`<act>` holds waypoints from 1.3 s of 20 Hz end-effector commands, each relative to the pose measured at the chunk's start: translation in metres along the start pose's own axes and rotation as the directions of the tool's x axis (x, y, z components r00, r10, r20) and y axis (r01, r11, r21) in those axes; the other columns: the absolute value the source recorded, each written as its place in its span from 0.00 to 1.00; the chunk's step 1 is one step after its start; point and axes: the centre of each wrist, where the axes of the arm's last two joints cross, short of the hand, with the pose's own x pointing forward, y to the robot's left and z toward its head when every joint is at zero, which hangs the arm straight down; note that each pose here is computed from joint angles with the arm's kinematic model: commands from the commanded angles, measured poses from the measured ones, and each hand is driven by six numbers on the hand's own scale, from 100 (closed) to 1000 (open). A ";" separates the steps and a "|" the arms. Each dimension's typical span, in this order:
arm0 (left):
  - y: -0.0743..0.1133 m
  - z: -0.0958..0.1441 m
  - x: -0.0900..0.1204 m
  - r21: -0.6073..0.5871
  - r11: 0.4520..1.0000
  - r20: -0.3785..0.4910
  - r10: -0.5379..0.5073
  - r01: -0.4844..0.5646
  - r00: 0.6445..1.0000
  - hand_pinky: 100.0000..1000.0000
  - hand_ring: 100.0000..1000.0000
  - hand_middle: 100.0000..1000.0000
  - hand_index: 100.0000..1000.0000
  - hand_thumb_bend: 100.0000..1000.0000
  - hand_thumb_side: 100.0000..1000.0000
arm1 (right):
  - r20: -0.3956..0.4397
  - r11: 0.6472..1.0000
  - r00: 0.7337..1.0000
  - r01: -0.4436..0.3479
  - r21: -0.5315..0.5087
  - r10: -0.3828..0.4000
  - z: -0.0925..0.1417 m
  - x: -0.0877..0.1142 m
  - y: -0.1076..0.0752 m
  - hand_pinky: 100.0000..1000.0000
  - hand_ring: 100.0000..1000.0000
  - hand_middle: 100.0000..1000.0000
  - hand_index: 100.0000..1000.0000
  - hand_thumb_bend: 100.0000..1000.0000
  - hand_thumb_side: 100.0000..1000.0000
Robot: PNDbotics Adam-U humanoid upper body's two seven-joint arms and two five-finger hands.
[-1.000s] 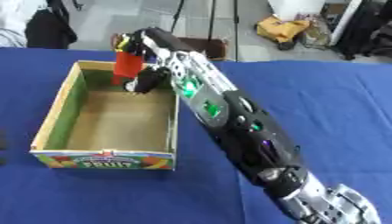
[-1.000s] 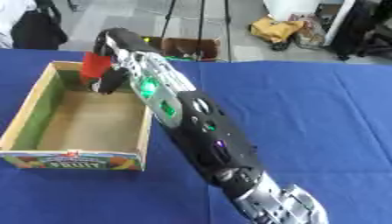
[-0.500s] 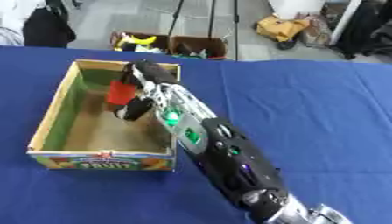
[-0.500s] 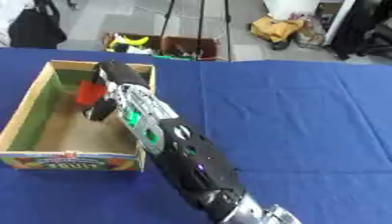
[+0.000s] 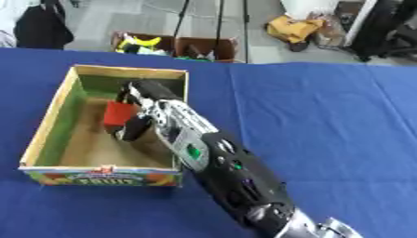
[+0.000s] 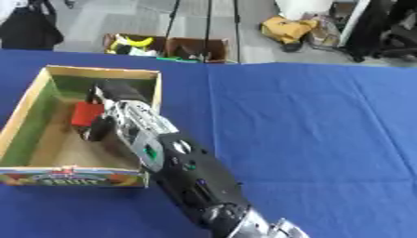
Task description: Pick up objects on the table and place them in the box.
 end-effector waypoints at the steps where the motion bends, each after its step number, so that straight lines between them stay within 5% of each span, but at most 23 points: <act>1: 0.000 -0.003 0.007 -0.002 1.000 0.032 0.007 -0.007 0.999 0.41 0.50 0.48 0.67 0.00 1.00 | 0.067 0.999 0.997 -0.039 0.005 0.038 0.004 0.009 -0.016 0.69 0.88 0.71 0.70 0.33 0.23; 7: 0.000 -0.002 0.006 -0.022 1.000 0.030 0.007 -0.007 1.000 0.41 0.50 0.48 0.67 0.00 0.99 | 0.088 0.992 0.989 -0.124 0.024 0.121 0.011 0.005 -0.043 0.75 0.96 0.82 0.83 0.69 0.48; 9: 0.000 -0.001 0.006 -0.024 1.000 0.026 0.005 -0.004 1.000 0.41 0.50 0.48 0.67 0.00 0.99 | 0.077 0.990 0.987 -0.140 0.005 0.139 0.015 0.001 -0.055 0.75 0.97 0.82 0.83 0.73 0.55; 13: 0.001 0.000 0.005 -0.028 1.000 0.018 -0.001 0.002 1.000 0.41 0.50 0.48 0.67 0.00 0.99 | 0.080 0.985 0.985 -0.144 -0.100 0.152 0.030 -0.004 -0.087 0.75 0.96 0.81 0.84 0.70 0.65; 18: 0.003 0.002 0.004 -0.026 1.000 -0.001 -0.011 0.011 1.000 0.41 0.50 0.48 0.67 0.00 0.99 | 0.126 0.960 0.983 -0.099 -0.262 0.136 0.064 -0.013 -0.128 0.73 0.95 0.78 0.82 0.67 0.65; 20: 0.003 0.003 0.003 -0.029 0.999 -0.007 -0.014 0.014 1.000 0.41 0.50 0.48 0.67 0.00 0.99 | 0.128 0.944 0.985 -0.073 -0.323 0.120 0.077 -0.020 -0.141 0.72 0.93 0.78 0.83 0.64 0.76; 22: 0.004 0.004 0.003 -0.030 0.999 -0.014 -0.019 0.018 1.000 0.41 0.50 0.48 0.67 0.00 0.99 | 0.130 0.913 0.988 -0.024 -0.408 0.084 0.092 -0.027 -0.152 0.70 0.91 0.78 0.84 0.58 0.91; 26: 0.004 0.005 0.002 -0.032 0.999 -0.021 -0.028 0.027 0.999 0.41 0.50 0.48 0.67 0.00 0.99 | 0.135 0.821 0.991 0.066 -0.566 0.013 0.120 -0.039 -0.163 0.69 0.90 0.77 0.83 0.45 0.94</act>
